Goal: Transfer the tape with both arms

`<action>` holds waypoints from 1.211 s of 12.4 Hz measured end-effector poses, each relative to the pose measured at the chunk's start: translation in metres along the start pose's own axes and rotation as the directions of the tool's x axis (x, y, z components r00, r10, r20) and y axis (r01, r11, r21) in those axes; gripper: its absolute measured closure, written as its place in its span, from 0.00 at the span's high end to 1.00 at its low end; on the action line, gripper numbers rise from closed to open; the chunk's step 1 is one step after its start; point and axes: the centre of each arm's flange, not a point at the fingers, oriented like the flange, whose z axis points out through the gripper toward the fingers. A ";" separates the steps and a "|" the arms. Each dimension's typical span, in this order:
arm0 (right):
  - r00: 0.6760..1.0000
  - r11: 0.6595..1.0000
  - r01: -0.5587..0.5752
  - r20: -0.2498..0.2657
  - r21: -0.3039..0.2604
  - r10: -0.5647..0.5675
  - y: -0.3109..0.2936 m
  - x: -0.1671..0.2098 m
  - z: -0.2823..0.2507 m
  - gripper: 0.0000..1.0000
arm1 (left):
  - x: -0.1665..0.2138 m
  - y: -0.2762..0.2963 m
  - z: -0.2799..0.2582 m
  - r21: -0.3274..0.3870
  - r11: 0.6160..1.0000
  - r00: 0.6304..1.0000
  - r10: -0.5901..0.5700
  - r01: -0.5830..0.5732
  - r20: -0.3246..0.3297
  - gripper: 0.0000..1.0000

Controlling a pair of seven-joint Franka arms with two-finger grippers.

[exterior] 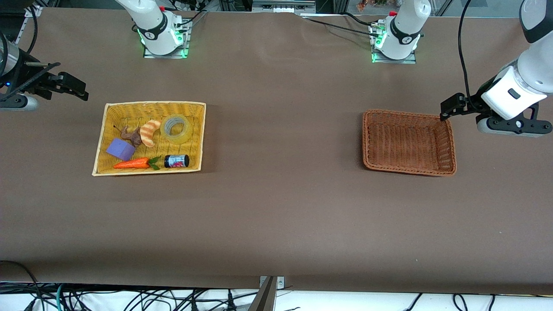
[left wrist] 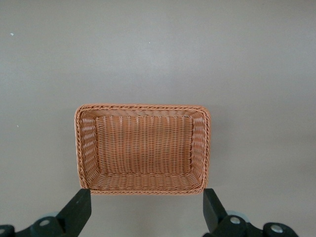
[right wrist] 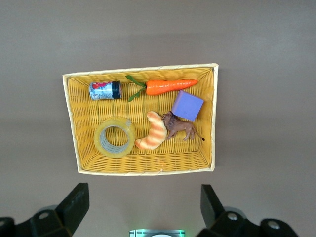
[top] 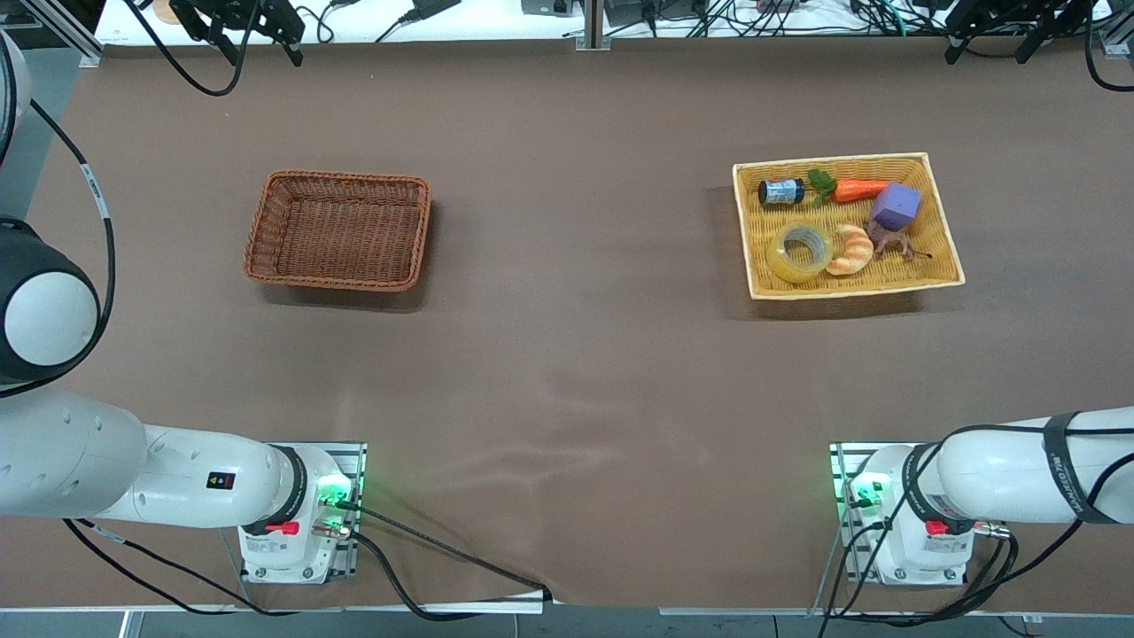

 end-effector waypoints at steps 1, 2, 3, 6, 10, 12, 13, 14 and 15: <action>1.000 1.000 0.000 -0.003 0.000 0.000 0.000 0.000 0.000 1.00 | 0.000 0.000 0.000 0.000 1.000 1.000 0.000 0.000 0.000 1.00; 1.000 1.000 0.000 -0.009 0.000 0.000 0.000 0.001 -0.001 1.00 | 0.000 0.000 0.000 0.000 1.000 1.000 0.000 0.000 0.000 1.00; 1.000 1.000 0.001 -0.011 0.000 -0.001 0.000 0.001 -0.001 1.00 | 0.000 0.000 0.000 0.000 1.000 1.000 0.000 0.000 0.000 1.00; 1.000 1.000 0.003 -0.008 0.000 -0.003 -0.002 0.002 0.001 1.00 | 0.000 0.000 0.000 0.000 1.000 1.000 0.000 0.000 0.000 1.00; 1.000 1.000 0.022 0.003 -0.003 -0.022 -0.013 0.004 0.006 1.00 | 0.000 0.000 0.001 0.000 1.000 1.000 0.000 0.000 0.001 1.00; 1.000 1.000 0.022 0.012 -0.003 -0.022 -0.013 0.007 0.010 1.00 | 0.000 0.000 0.001 0.000 1.000 1.000 0.000 0.000 0.001 1.00; 1.000 1.000 0.022 0.016 -0.003 -0.022 -0.013 0.008 0.012 1.00 | 0.000 0.000 0.001 0.000 1.000 1.000 0.000 0.000 0.001 1.00; 1.000 1.000 0.021 0.021 -0.004 -0.021 -0.012 0.008 0.013 1.00 | 0.000 0.000 0.001 0.000 1.000 1.000 0.000 0.000 0.001 1.00; 1.000 1.000 0.021 0.023 -0.004 -0.021 -0.012 0.008 0.014 1.00 | 0.000 0.000 0.001 0.000 1.000 1.000 0.000 0.000 0.001 1.00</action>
